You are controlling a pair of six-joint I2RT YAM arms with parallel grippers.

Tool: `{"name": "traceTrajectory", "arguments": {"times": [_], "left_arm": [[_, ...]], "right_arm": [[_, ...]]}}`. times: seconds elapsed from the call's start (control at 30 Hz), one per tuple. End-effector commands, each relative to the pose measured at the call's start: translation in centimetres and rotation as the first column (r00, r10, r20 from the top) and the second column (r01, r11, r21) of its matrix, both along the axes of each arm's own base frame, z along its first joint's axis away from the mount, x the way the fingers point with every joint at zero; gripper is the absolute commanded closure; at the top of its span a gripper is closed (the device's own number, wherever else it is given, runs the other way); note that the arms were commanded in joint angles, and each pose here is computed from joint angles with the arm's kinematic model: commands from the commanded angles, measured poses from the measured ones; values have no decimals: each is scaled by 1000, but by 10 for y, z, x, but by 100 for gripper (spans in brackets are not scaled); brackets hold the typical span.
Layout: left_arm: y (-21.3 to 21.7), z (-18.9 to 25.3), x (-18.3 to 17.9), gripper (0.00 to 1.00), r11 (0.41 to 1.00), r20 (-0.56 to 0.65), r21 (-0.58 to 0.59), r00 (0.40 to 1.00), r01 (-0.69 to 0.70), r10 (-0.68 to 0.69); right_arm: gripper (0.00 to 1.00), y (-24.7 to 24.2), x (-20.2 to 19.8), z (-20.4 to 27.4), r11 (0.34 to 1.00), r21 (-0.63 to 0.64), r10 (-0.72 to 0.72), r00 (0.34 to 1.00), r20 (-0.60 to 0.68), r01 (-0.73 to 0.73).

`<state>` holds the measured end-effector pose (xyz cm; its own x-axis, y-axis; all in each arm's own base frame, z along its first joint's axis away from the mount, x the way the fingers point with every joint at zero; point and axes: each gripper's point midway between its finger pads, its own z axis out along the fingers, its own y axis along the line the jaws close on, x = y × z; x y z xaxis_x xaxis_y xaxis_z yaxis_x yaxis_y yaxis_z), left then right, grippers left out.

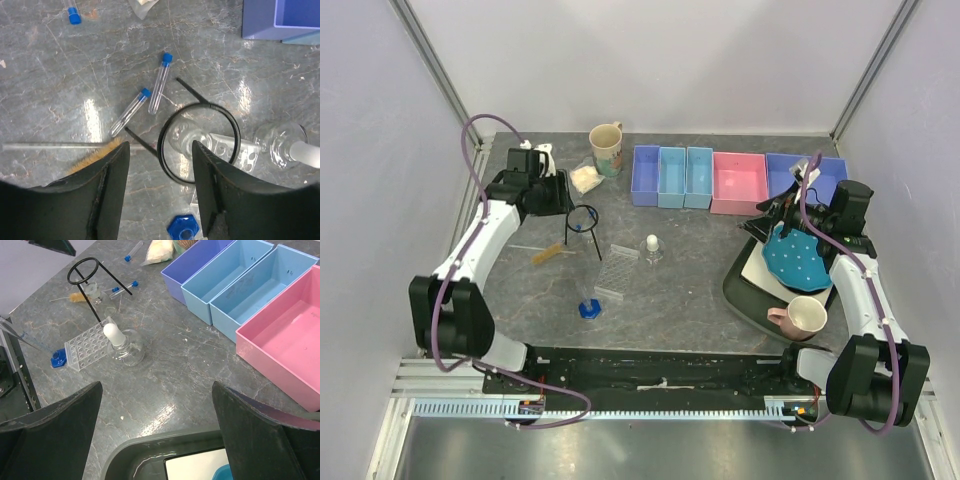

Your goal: Organize the chemistry lab equipment

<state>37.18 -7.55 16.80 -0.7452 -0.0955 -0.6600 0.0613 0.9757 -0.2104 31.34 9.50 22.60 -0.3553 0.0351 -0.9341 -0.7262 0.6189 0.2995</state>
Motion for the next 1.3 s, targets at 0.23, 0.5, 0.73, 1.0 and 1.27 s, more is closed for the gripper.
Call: {"name": "traceTrajectory", "arguments": {"times": [0.23,0.5,0.73,1.0,1.27], "left_arm": [[-2,-13,40,51,981,-73,176,995,87,-75],[-9,-27,38,58,962,-114,245,989,118,-92],[-3,-9,41,54,961,-52,267,997,73,-61],[-13,30,30,51,977,43,193,994,88,-98],[-27,2,6,55,972,-69,134,980,193,-185]], "right_arm": [[2,-1,4,0,1000,-19,20,999,32,-20],[2,-2,6,-3,999,-26,19,999,29,-18],[2,-2,5,-4,999,-28,20,999,27,-19],[2,-2,5,-4,999,-27,24,999,30,-24],[2,-1,4,-6,999,-28,31,999,31,-30]]}}
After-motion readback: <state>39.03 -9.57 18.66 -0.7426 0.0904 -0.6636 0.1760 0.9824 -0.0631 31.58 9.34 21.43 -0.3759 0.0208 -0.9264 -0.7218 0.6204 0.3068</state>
